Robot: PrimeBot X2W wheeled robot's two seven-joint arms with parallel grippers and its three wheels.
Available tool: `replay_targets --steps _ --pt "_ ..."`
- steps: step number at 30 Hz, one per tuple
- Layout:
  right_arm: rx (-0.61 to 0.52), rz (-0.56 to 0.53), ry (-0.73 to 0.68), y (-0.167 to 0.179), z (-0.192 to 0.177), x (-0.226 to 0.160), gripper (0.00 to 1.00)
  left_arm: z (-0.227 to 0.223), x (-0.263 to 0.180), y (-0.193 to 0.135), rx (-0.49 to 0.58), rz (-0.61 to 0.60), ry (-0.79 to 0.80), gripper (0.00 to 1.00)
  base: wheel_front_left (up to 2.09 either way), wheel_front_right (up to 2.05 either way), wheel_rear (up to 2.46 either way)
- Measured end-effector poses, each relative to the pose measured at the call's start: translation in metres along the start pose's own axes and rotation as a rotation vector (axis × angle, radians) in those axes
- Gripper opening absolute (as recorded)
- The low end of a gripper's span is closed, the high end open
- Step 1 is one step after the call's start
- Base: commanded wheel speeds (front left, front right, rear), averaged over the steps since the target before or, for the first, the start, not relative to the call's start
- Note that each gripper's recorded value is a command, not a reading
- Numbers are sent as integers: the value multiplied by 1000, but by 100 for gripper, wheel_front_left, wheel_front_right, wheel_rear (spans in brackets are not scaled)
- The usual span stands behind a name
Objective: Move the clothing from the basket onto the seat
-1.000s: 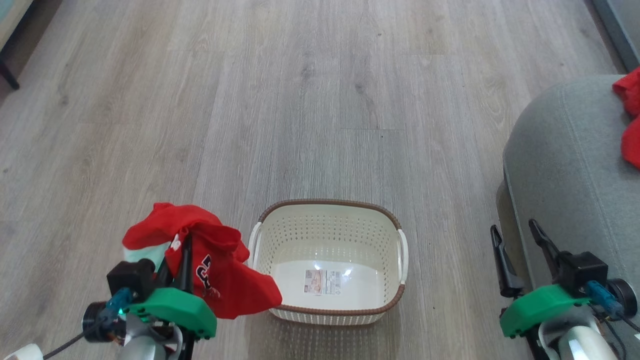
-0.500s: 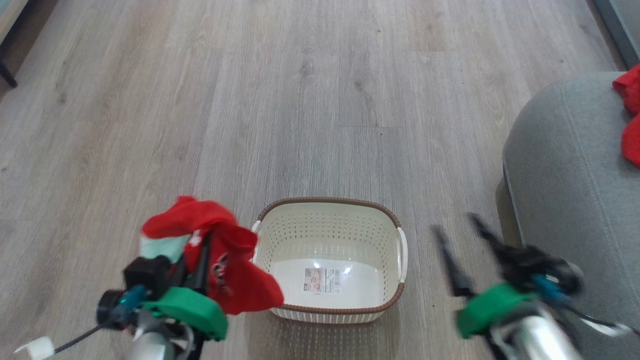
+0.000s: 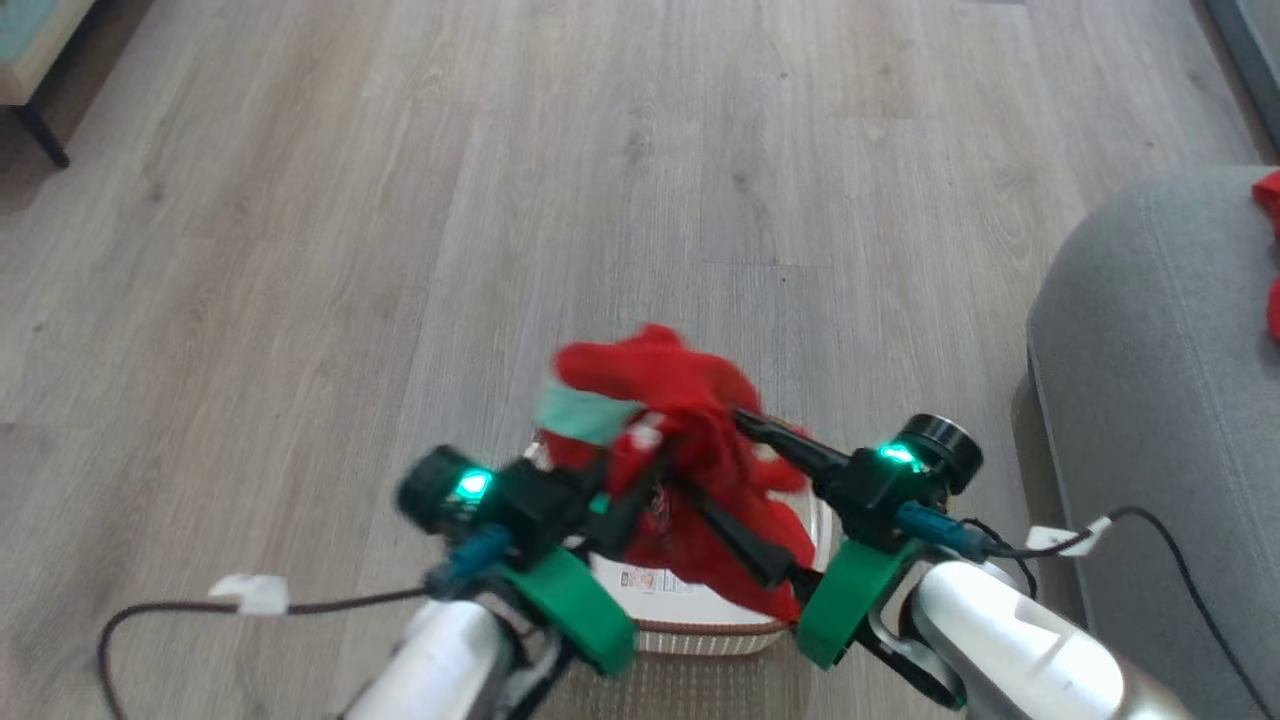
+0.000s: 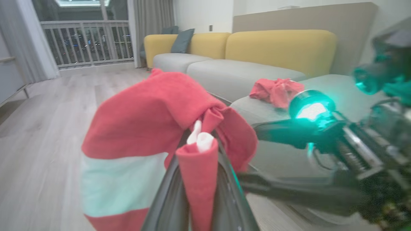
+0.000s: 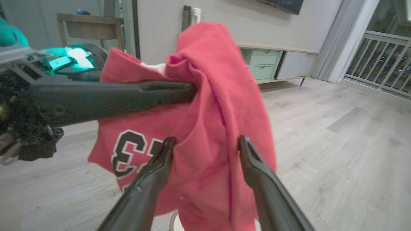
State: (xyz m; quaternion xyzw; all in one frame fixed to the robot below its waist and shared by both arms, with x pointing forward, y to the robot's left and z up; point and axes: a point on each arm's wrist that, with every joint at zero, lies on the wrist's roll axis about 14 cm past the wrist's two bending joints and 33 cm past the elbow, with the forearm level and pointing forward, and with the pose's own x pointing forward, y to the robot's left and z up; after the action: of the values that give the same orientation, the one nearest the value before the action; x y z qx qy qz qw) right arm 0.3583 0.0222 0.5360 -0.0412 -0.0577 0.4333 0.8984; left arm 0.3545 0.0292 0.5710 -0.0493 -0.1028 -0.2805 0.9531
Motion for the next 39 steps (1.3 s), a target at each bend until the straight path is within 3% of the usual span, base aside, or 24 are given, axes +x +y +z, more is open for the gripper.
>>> replay_targets --steps 6,8,13,14,16,17,18,27,39 --pt "-5 96 38 17 -5 6 100 20 3 -46 -28 -180 -47 0 0 0 0" --pt "12 111 38 21 -3 8 0 23 2 -49 -39 -205 -55 0 0 0 0" --pt "47 125 58 23 -8 6 0 18 -2 -42 -60 -199 -34 0 0 0 0" --pt "50 118 63 20 -9 5 0 16 -2 -41 -62 -196 -31 7 0 0 0" --pt "54 106 68 16 -10 3 0 13 -2 -39 -61 -193 -22 47 0 0 0" --pt "53 99 69 14 -11 2 0 11 -2 -38 -60 -192 -17 75 0 0 0" --pt "52 90 70 10 -11 1 0 10 -2 -38 -60 -191 -15 97 0 0 0" --pt "40 -83 77 -41 -11 -29 0 -20 8 -52 -110 -224 61 100 0 0 0" --pt "-3 -448 128 -119 -13 -137 0 -36 41 -145 -256 -468 84 100 0 0 0"
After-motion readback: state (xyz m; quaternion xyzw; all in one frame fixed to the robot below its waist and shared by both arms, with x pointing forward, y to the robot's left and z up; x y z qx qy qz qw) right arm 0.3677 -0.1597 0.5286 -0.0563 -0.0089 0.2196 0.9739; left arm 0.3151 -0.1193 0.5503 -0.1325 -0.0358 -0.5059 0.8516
